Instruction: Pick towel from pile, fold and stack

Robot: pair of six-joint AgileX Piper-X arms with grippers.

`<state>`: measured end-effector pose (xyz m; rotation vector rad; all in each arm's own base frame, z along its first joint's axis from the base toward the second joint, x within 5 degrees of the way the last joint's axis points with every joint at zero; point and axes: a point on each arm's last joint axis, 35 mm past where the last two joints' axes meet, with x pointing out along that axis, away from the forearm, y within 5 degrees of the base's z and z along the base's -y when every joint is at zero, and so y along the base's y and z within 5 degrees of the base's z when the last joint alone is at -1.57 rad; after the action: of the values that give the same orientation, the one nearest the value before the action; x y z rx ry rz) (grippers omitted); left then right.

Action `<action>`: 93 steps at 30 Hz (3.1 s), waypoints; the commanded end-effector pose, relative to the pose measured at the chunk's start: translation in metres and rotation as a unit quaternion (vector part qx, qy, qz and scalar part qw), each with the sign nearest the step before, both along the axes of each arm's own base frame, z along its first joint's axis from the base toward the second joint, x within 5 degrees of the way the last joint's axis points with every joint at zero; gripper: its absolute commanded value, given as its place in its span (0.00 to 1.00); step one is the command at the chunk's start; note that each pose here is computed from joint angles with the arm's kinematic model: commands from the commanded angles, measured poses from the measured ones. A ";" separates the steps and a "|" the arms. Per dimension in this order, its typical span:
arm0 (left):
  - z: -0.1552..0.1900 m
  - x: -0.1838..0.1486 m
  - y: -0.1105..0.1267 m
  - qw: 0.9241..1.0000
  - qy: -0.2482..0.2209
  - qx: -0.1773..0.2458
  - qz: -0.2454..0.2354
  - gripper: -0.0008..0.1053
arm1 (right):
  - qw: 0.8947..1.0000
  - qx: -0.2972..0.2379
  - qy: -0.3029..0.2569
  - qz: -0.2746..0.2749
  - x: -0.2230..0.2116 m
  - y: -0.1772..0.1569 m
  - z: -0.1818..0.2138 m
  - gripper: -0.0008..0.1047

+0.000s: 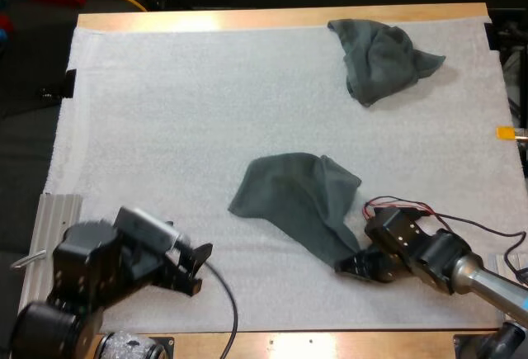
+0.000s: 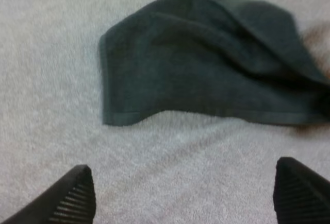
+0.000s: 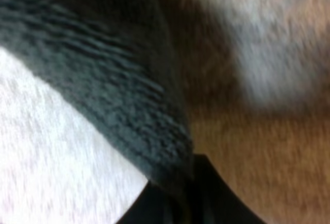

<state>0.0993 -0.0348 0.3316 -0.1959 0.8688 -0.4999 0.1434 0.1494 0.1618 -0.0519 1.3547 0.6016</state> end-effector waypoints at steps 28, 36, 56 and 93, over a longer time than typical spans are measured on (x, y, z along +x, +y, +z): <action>-0.114 0.139 -0.039 0.972 0.212 -0.043 -0.086 0.66 | 1.000 -0.009 0.020 0.022 -0.021 -0.019 0.023 0.01; -0.161 0.158 -0.045 0.954 0.278 -0.063 -0.091 0.66 | 1.000 -0.009 0.020 0.022 -0.021 -0.019 0.023 0.01; -0.210 0.166 -0.050 0.916 0.378 -0.115 -0.075 0.66 | 1.000 0.010 0.003 0.016 -0.017 -0.015 0.025 0.01; -0.144 0.126 -0.095 0.957 0.245 0.093 -0.127 0.08 | 0.997 0.064 -0.050 0.011 0.001 0.003 0.059 0.01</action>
<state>0.2273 -0.1287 0.1842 -0.0412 1.4321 -0.6054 0.1432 0.1506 0.2152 -0.0019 1.2391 0.6862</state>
